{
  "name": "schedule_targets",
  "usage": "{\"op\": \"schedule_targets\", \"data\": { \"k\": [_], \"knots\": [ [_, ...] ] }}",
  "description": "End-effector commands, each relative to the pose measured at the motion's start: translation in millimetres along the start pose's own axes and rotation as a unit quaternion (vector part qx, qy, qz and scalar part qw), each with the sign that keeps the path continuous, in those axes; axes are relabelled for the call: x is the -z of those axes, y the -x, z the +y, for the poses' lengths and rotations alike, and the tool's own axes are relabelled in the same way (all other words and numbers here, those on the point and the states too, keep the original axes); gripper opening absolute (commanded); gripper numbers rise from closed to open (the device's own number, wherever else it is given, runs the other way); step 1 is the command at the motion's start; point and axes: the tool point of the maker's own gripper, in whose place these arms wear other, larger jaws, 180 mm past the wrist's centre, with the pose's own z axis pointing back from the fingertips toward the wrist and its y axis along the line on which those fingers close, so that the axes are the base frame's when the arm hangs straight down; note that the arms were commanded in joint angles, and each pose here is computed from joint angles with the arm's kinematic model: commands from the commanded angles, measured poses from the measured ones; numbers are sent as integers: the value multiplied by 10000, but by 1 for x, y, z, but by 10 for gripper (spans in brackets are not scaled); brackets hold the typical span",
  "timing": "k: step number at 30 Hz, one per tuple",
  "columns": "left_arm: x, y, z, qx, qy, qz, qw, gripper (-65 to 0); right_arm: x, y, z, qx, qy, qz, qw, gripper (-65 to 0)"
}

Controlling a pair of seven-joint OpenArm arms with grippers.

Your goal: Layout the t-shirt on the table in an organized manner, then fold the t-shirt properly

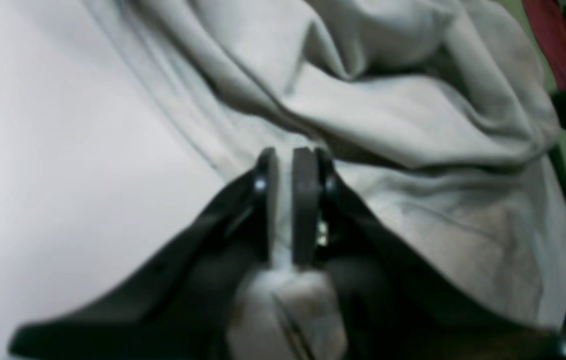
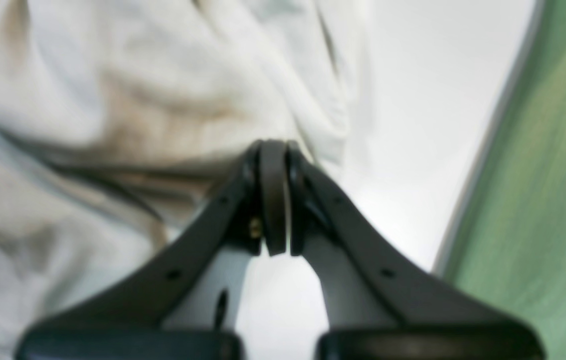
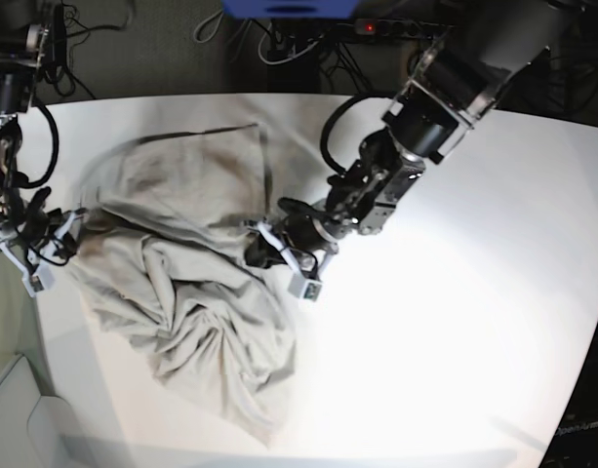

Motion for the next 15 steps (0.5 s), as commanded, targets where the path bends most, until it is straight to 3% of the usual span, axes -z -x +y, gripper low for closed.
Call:
{"op": "schedule_targets", "data": {
  "k": [1,4,10,15],
  "knots": [
    [-4,16,14,128,-432,511,9977,-584,-6,-21,-15,29,177,-330,9993,-650],
    [-13,15,12,52,-802,439,9958,-584,-6,-31,-20,65,206,-512,9985,-650],
    [-31,-16,-43,-23,-518,23,9987,-584,-14,-39,-33,-6,338,-597,9976,-650],
    [-43,-64,-50,45,-649,-531,9965,-584,-14,-35,-33,-1,338,-554,9979,-650]
  ]
}}
